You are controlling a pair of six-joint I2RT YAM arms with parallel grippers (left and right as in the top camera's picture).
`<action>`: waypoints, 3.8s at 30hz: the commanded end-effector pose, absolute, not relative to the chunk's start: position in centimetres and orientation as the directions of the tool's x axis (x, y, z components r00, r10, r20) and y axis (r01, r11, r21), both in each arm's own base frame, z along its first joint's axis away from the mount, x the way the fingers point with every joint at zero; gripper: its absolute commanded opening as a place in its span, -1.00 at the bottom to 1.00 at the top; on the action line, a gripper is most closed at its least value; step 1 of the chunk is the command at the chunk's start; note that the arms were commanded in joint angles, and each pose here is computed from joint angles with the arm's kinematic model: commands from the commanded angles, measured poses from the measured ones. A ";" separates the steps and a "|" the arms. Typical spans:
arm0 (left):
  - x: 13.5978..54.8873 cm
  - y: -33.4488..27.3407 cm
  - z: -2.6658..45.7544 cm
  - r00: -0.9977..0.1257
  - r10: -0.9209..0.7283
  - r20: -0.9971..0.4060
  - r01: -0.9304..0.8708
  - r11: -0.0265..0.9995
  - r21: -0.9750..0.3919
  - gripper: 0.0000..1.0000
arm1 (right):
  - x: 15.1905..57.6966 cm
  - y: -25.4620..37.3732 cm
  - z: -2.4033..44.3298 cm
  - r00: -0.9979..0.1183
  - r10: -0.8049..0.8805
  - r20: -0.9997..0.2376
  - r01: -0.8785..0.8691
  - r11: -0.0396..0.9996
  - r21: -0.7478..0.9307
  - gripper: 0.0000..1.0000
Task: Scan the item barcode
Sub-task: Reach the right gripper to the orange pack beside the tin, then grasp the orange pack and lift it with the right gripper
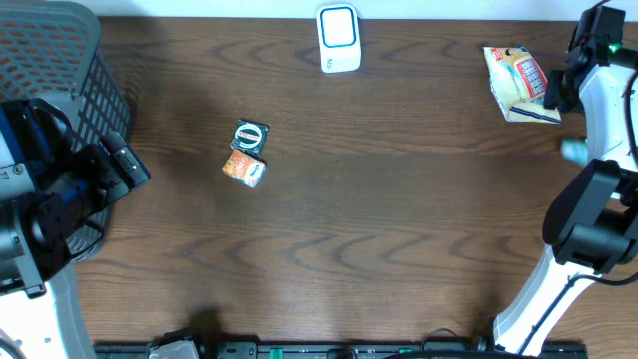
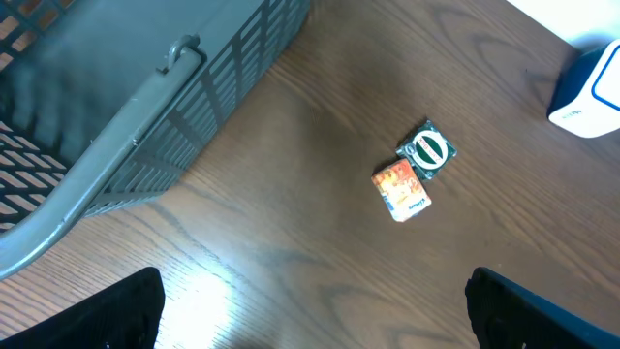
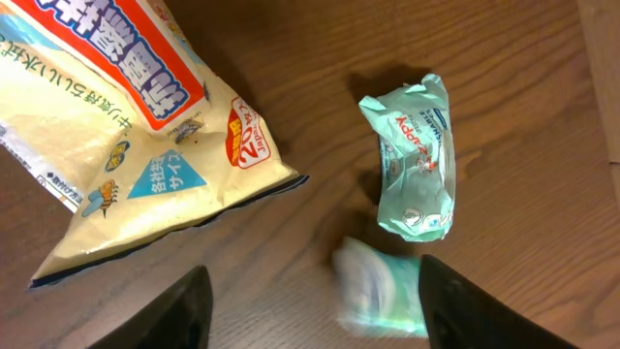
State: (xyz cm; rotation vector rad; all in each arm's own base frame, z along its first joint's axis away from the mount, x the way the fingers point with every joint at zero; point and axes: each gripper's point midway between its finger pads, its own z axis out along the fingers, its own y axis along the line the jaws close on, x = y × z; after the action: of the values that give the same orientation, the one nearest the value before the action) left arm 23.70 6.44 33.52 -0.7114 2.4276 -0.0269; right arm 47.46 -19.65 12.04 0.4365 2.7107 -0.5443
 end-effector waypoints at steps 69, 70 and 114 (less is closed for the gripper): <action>23.6 6.7 33.2 -0.676 -0.503 -0.539 -0.497 0.851 -0.171 0.96 | 34.4 30.7 8.1 -0.925 -0.358 -0.129 -0.371 0.924 0.090 0.13; 23.6 6.7 33.2 -0.676 -0.503 -0.539 -0.497 0.851 -0.171 0.95 | 34.6 30.6 8.6 -0.918 -0.369 -0.144 -0.383 0.919 0.089 0.20; 23.6 6.7 33.2 -0.676 -0.503 -0.539 -0.497 0.851 -0.171 0.96 | 38.7 29.2 14.4 -0.932 -0.316 -0.177 -0.251 0.209 0.945 -0.98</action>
State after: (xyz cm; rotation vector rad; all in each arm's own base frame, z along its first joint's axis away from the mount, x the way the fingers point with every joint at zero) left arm 23.70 6.45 33.52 -0.7115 2.4275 -0.0264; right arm 36.86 31.12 6.82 -0.6026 2.8743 1.4959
